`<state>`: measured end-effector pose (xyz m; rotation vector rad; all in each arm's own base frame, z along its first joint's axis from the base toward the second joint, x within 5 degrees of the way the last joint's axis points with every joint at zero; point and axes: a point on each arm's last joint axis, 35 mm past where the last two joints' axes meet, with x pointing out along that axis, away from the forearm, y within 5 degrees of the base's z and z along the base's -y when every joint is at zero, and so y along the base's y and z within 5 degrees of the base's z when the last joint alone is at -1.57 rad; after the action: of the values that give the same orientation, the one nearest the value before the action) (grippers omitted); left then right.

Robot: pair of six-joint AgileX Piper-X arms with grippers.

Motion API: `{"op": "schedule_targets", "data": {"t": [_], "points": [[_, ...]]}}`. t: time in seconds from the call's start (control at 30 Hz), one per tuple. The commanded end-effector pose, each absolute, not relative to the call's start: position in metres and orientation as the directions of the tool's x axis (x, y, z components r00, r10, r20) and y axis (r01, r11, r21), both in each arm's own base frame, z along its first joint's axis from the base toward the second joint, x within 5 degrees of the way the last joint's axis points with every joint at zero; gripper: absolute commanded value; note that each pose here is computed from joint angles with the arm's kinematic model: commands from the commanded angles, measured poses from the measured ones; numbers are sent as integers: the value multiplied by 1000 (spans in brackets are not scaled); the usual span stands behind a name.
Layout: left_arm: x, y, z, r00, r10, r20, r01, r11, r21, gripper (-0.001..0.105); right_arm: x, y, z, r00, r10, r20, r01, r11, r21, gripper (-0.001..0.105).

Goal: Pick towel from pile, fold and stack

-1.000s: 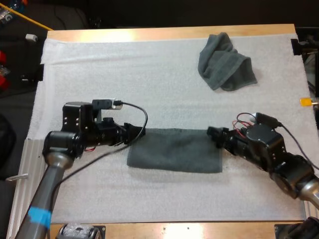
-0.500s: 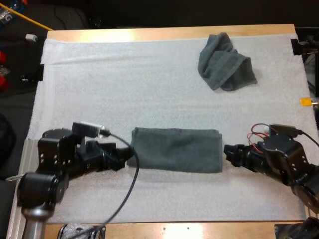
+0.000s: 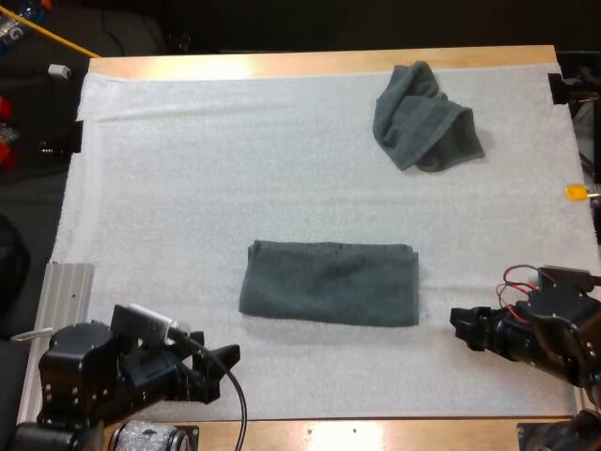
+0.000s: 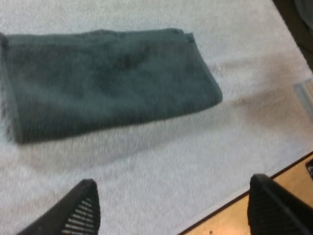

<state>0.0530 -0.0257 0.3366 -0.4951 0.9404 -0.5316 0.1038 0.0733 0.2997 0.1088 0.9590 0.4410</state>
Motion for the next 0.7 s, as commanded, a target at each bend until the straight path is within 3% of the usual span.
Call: {"op": "schedule_targets", "data": {"t": [0.0,0.67], "points": [[50,-24,338,495,-602,-627,202,781,-591,62,102,71,303,495,410,-766,-321,905,277,62],[48,-23,336,502,-576,-646,180,800,-573,62,150,101,276,485,314,-816,-316,933,171,62]]}}
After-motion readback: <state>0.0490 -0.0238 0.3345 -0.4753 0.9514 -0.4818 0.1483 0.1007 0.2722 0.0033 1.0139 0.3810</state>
